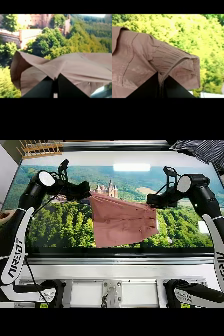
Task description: Fold the clothes and pants, and hang the long-sleeved shirts on hangers.
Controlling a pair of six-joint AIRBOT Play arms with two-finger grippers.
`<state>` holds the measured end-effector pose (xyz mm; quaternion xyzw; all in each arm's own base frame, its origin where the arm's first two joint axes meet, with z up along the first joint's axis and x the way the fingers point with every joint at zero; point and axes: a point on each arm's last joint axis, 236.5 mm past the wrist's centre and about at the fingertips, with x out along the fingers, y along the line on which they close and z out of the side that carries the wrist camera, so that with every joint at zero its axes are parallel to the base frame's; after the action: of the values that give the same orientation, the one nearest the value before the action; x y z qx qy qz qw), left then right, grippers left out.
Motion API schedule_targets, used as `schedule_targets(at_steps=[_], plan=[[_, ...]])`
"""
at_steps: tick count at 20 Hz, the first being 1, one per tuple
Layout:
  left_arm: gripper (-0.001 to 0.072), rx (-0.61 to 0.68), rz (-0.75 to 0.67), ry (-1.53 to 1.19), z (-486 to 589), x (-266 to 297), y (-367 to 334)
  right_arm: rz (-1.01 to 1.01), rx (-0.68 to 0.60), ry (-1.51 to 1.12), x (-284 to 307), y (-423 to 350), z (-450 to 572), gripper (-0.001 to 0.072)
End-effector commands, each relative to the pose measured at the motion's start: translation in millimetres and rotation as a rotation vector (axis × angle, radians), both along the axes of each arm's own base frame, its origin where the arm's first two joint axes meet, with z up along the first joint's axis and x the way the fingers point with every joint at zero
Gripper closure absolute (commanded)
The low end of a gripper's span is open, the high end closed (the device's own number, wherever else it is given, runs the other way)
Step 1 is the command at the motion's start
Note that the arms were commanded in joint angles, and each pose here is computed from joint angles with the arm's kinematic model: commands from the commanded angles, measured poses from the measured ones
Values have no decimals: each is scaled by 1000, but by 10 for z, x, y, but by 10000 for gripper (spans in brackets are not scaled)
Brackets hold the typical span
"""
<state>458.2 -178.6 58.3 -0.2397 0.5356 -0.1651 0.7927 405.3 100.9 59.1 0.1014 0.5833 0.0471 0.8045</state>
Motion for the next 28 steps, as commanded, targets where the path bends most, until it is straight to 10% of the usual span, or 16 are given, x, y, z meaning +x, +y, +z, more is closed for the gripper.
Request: schedule_targets(at_steps=[1,11,26,27,28], plan=[[701,28,-50,22,-48,-316,41,39,-50,7,-176,-126,49,698],[701,100,-221,248,-1205,-2042,-460,47,-177,231,-1015,-484,-893,698],[700,78,-188,310,-1450,-2160,-595,37,-179,313,-1432,-534,-1504,676],[691,78,-221,310,-1400,-2219,-595,38,-179,308,-1436,-537,-1472,506],[439,78,-249,316,-1347,-2286,-593,55,-177,295,-1437,-530,-1414,240]])
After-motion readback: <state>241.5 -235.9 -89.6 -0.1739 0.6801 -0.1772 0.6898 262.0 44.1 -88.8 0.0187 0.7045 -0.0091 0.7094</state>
